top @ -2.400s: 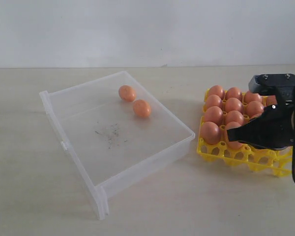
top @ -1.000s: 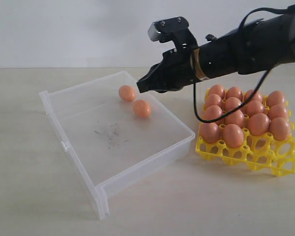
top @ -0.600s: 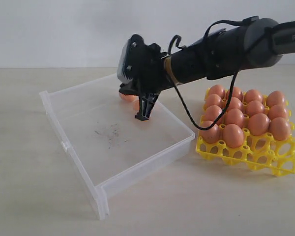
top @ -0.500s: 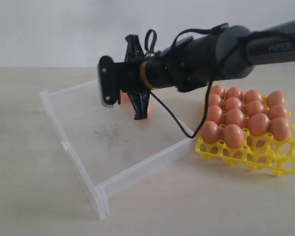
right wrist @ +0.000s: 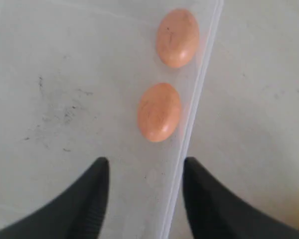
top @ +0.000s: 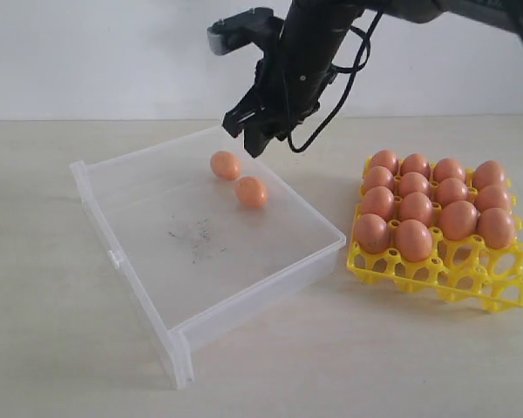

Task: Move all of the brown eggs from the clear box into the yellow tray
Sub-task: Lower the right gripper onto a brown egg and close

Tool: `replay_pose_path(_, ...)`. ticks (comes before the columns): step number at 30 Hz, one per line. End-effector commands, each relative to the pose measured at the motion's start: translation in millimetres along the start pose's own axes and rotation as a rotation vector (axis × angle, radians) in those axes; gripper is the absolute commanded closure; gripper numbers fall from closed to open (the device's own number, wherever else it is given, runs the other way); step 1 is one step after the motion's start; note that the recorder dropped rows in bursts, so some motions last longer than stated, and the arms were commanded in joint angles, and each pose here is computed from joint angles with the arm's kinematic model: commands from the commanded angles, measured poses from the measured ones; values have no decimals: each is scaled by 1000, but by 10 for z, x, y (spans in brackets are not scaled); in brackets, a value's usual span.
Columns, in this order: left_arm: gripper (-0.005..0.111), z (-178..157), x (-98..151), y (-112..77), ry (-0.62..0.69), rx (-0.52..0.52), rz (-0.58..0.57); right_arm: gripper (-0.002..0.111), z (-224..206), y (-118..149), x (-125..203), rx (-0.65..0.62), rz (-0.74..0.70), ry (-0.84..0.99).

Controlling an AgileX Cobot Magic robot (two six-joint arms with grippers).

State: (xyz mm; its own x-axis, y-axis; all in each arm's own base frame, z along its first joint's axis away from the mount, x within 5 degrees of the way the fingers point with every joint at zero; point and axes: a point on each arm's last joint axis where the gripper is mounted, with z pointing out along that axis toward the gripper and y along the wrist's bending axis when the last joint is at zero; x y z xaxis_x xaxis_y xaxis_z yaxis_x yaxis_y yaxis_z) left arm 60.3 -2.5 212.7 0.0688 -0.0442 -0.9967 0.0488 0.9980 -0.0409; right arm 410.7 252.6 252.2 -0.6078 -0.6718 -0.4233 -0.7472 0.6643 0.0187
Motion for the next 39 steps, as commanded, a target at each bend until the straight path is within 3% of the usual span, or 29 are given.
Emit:
replay_pose_path(1,103,3,-18,2,-13,-2,0,57,402,-41,2,27,0,95)
replay_pose_path(13,103,3,-18,2,-13,-2,0,57,612,120,-182,-52,-27,73)
replay_pose_path(39,103,3,-18,2,-13,-2,0,57,1006,26,-146,54,-55,57)
